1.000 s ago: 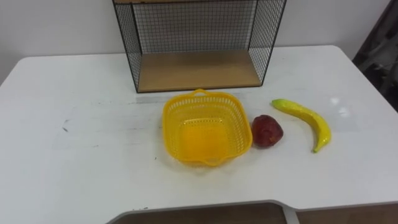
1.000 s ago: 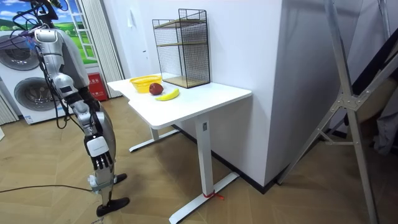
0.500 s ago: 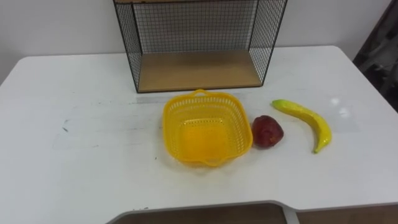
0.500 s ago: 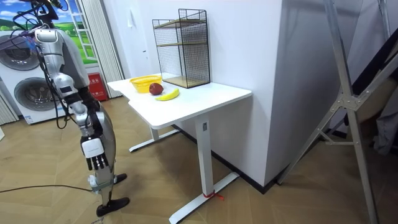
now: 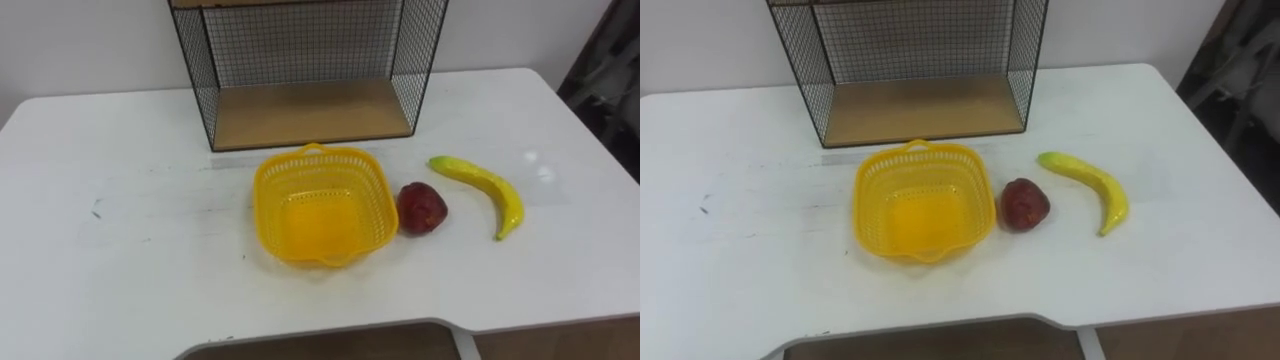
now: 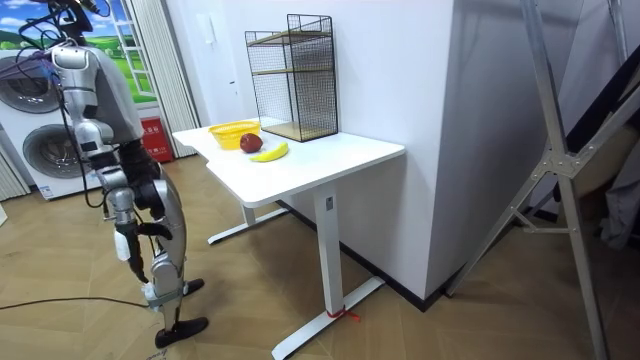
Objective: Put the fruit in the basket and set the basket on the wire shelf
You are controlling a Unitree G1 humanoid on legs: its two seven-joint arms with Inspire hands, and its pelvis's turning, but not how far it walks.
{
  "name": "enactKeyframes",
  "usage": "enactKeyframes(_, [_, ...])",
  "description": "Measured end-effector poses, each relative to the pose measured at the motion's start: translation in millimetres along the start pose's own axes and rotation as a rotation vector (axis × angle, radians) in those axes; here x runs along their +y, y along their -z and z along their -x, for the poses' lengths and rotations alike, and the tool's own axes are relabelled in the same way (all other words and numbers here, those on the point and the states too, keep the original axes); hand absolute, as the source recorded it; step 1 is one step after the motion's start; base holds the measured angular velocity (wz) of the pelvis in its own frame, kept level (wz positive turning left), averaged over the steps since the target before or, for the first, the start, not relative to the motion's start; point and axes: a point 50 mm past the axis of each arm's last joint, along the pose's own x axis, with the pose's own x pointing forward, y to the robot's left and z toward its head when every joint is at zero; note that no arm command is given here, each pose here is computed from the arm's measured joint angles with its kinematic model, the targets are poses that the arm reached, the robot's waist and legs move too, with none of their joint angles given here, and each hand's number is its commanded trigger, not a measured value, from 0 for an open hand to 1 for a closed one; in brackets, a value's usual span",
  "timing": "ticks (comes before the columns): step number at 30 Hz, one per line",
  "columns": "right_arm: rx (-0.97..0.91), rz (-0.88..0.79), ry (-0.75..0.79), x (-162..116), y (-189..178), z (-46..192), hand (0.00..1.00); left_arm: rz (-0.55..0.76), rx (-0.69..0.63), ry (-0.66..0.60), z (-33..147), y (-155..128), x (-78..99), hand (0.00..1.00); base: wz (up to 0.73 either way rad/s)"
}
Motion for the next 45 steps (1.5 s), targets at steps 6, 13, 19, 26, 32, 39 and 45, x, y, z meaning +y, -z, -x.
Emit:
enactKeyframes(6, [-0.092,-0.387,-0.129,40.4,-42.1,17.2,0.00,0.116,0.016,-0.018,0.9,10.7,8.9,0.00,0.03])
enactKeyframes(13, [-0.274,-0.562,-0.146,67.6,-92.4,51.0,0.00,0.129,-0.011,-0.054,1.2,13.4,20.9,0.00,0.03])
enactKeyframes(19, [-0.572,-0.573,-0.164,90.1,-139.1,111.0,0.00,0.133,-0.090,-0.073,1.6,-2.5,26.3,0.00,-0.01])
enactKeyframes(26, [-1.000,-0.570,-0.121,94.3,-166.2,178.2,0.00,0.133,-0.120,-0.078,2.1,-4.8,27.8,0.00,0.01])
enactKeyframes(32, [-1.432,-0.407,-0.171,112.0,-160.8,236.2,0.00,0.078,-0.103,-0.056,1.1,-0.8,23.3,0.00,-0.09])
enactKeyframes(39, [-1.654,-0.202,-0.375,132.4,-149.8,270.1,0.00,0.031,-0.106,-0.048,1.1,-1.0,20.7,0.00,0.00])
enactKeyframes(45, [-1.729,0.088,-0.555,158.4,-134.4,280.8,0.00,-0.013,-0.116,-0.036,0.9,-6.1,17.4,0.00,0.00])
